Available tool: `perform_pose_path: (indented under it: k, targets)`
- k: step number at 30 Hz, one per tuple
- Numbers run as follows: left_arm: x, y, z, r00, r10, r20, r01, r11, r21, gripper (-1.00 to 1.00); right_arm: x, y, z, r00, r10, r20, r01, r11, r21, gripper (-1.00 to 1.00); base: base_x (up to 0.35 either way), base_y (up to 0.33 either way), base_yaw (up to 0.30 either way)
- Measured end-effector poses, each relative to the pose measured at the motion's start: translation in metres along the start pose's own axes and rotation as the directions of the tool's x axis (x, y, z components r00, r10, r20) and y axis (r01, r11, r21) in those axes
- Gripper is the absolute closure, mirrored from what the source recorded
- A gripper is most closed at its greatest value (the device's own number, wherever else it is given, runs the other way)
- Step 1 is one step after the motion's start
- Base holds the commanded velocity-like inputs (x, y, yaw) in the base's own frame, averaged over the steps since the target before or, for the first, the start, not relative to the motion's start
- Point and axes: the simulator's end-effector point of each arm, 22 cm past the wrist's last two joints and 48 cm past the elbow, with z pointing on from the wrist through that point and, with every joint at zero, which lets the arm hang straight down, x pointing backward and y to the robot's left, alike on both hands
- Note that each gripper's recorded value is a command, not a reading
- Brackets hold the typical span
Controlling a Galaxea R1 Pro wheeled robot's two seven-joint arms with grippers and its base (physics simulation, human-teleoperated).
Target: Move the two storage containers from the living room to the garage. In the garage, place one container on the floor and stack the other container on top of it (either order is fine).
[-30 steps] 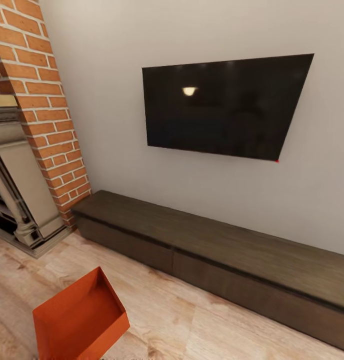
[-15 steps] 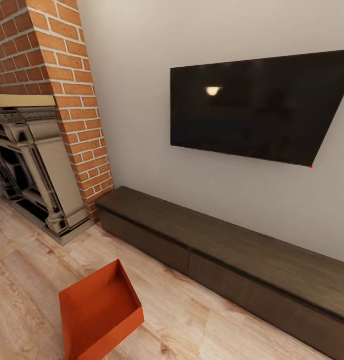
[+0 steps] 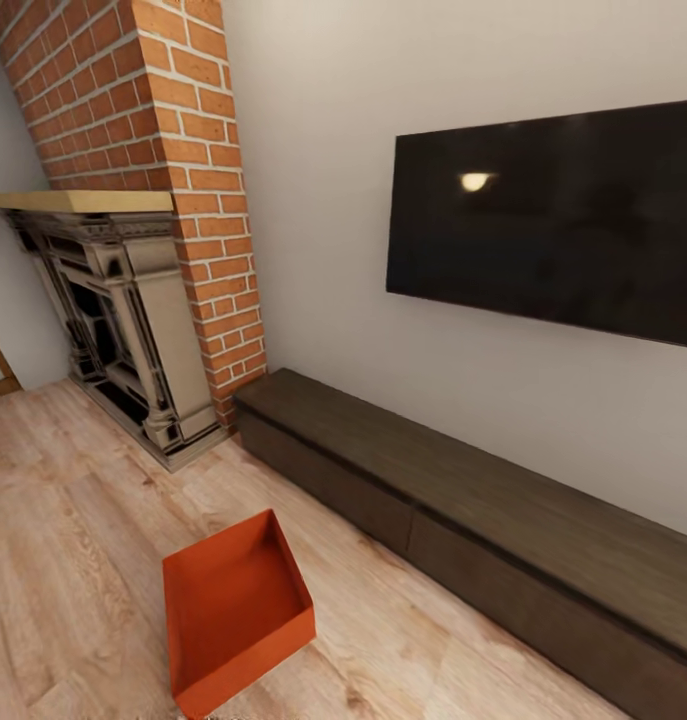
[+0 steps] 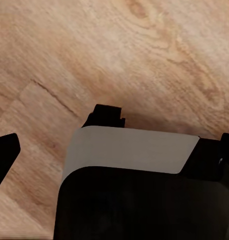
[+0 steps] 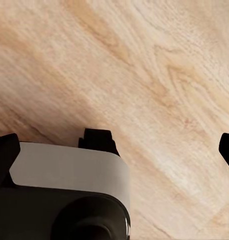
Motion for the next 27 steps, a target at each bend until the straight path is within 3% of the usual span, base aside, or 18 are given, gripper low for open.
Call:
perform_pose_path:
  k: [7, 27]
  targets:
    - [-0.0005, -0.0001, 0.0, 1.0, 0.0, 0.001, 0.0, 1.0, 0.0, -1.0, -0.0004, -0.0002, 0.0, 1.0, 0.001, 0.001, -0.001, 1.0, 0.001, -1.0, 0.0, 0.0, 0.234]
    - [-0.0005, 0.0001, -0.0001, 1.0, -0.001, 0.0, 0.001, 1.0, 0.0, -1.0, 0.0002, -0.001, -0.0001, 1.0, 0.001, -0.001, -0.001, 1.0, 0.004, -1.0, 0.021, 0.0, 0.01]
